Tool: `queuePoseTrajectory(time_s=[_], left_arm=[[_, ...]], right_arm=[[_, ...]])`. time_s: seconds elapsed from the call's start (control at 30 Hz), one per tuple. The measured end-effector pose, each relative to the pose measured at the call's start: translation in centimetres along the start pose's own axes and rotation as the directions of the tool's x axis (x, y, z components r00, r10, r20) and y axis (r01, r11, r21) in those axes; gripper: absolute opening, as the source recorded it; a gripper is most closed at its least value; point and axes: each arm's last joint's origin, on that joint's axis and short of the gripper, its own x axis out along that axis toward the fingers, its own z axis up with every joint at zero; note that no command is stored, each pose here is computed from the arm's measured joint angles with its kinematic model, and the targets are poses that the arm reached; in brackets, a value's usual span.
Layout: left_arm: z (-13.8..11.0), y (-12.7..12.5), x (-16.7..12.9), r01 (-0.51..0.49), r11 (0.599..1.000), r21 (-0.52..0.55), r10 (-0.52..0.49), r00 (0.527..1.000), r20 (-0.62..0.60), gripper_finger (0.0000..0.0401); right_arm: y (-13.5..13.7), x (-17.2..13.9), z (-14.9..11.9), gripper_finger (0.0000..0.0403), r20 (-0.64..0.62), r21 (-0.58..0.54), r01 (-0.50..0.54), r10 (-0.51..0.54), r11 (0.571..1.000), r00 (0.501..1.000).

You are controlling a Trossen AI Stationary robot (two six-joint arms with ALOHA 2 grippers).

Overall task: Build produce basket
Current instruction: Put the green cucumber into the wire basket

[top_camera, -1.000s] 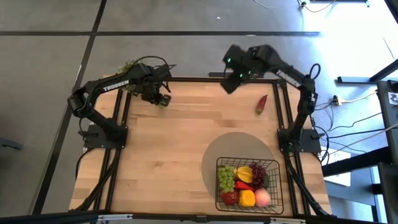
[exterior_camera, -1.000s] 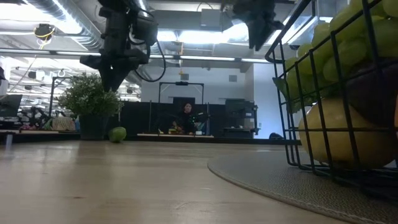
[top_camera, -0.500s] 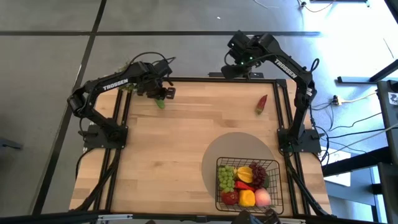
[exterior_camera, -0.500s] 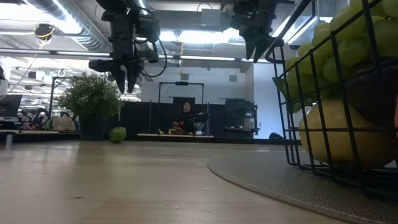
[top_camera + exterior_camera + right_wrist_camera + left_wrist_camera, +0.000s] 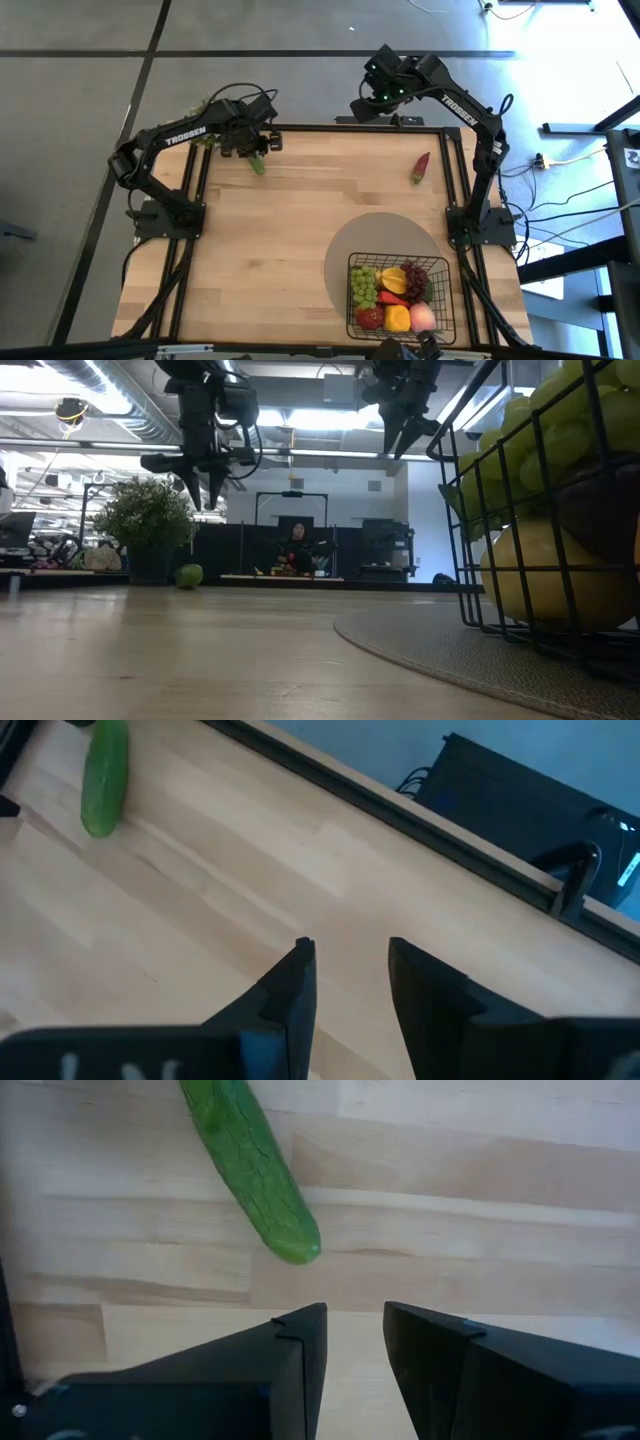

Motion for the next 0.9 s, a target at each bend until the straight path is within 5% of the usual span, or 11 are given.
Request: queuePoseTrajectory(time_s=[0.3, 0.5, 0.77, 0.9], left_arm=[[-0.3, -0.1, 0.0, -0.007, 1.0, 0.014, 0.006, 1.0, 0.01, 0.009], [-0.5, -0.5, 0.0, 0.012, 0.978, -0.206, -0.007, 1.0, 0.024, 0.0103], [-0.3, -0.8, 2.3, -0.073, 0.92, -0.384, 0.058, 0.997, -0.052, 0.0195], [-0.1, -1.1, 3.0, -0.069, 0.94, -0.333, 0.044, 0.996, -0.082, 0.0227]], right_arm=[[0.2, 0.0, 0.4, 0.0117, 0.039, -0.001, -0.017, 0.017, 1.0, 0.999], [0.2, 0.0, 0.4, 0.0117, 0.047, -0.002, -0.02, 0.02, 1.0, 0.999], [0.2, 0.0, 0.4, 0.0117, 0.047, -0.002, -0.02, 0.02, 1.0, 0.999], [0.2, 0.0, 0.4, 0.0117, 0.047, -0.002, -0.02, 0.02, 1.0, 0.999]])
